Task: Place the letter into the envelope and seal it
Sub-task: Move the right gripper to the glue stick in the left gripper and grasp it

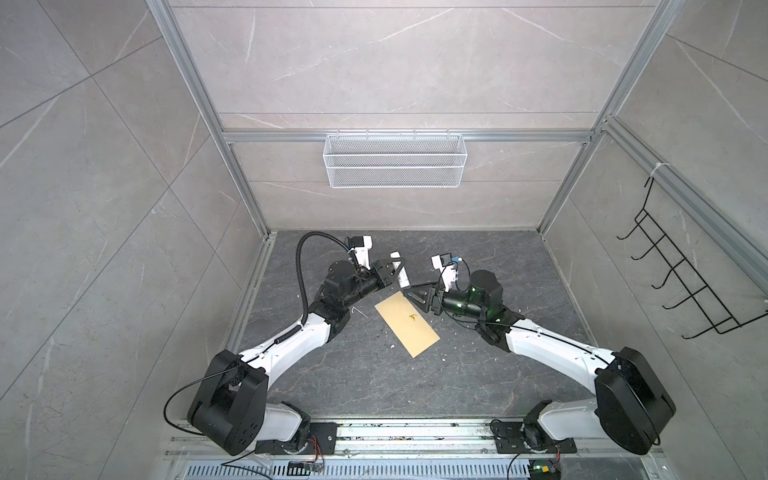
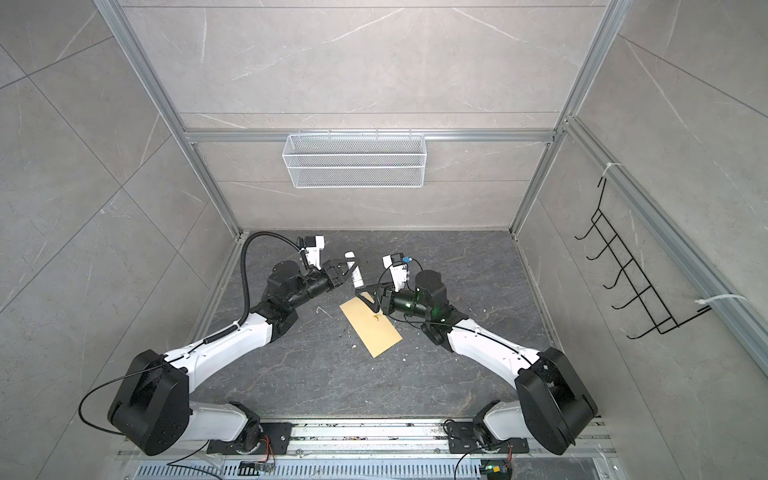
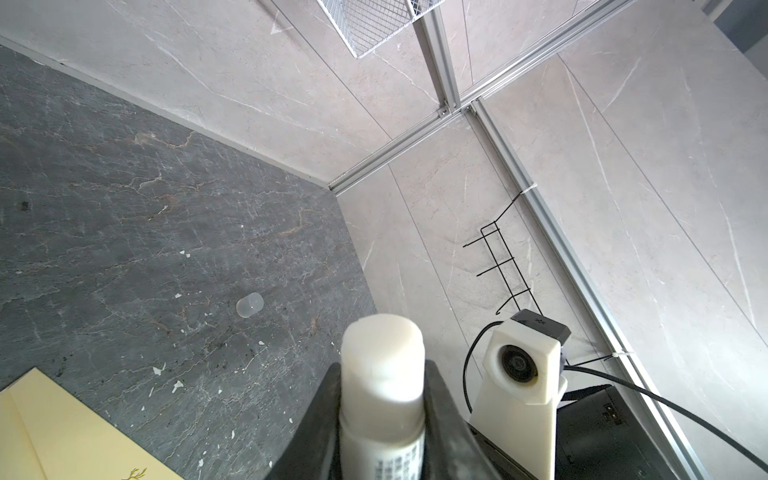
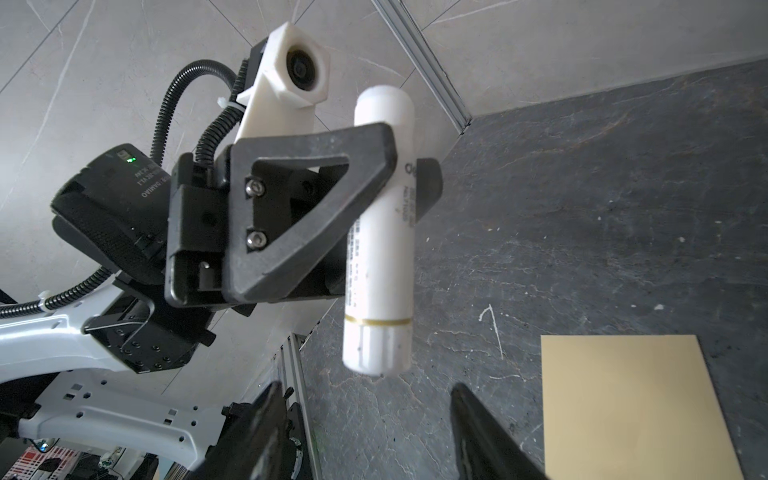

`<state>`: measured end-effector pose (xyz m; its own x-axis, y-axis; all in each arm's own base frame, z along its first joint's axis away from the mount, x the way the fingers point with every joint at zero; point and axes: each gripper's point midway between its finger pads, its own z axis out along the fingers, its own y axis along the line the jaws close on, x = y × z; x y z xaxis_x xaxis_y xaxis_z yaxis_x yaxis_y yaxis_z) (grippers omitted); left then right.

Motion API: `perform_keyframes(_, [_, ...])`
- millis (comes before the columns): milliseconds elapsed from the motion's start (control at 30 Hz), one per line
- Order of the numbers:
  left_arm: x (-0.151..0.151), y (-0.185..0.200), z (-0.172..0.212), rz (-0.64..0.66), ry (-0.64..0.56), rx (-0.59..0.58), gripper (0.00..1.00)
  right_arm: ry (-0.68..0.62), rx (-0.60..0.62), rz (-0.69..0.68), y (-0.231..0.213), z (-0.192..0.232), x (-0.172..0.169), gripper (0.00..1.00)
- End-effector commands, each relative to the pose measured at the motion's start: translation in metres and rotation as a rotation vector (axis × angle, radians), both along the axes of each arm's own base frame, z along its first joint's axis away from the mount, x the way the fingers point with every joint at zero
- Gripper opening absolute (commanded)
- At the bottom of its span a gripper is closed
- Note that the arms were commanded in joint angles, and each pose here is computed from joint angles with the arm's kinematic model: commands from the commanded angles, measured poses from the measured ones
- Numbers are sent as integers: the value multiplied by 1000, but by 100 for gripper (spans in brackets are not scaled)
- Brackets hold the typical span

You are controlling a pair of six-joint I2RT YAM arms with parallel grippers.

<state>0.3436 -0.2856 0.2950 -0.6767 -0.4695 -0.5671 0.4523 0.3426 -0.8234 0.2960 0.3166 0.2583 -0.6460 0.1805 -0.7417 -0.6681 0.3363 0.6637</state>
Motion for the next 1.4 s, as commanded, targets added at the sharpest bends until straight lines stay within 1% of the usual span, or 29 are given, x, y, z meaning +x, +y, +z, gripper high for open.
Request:
perform_keyframes(0, [-13,-1,38,-38,-97,-73,0,-55,79,21,7,31,2,62])
perform_keyframes(267, [-16,0,41,-40,-104,-79,0,-30,107,30,14,32,9,51])
perform_keyframes(367, [-17,-1,41,-42,-106,-80,0,-23,115,36,16,32,11,44])
perform_keyframes(500, [-17,-1,41,-40,-107,-80,0,-9,116,38,17,31,12,33])
perform_keyframes(700, [-16,0,37,-35,-106,-71,0,15,106,24,18,26,16,9])
perform_keyframes(833, [-15,0,33,-23,-109,-47,0,29,61,-13,15,20,21,0])
perform_keyframes(967, [-14,1,25,-1,-116,1,0,29,-64,-142,2,7,32,0])
perform_keyframes(1100, [-13,1,16,26,-120,59,0,-16,-312,-336,-16,-7,41,0])
perform_keyframes(1200, [-13,0,13,44,-130,103,0,-66,-486,-459,-23,-10,44,0])
perform_keyframes(1367, [-13,-4,9,58,-136,137,0,-168,-698,-630,-29,-7,47,0])
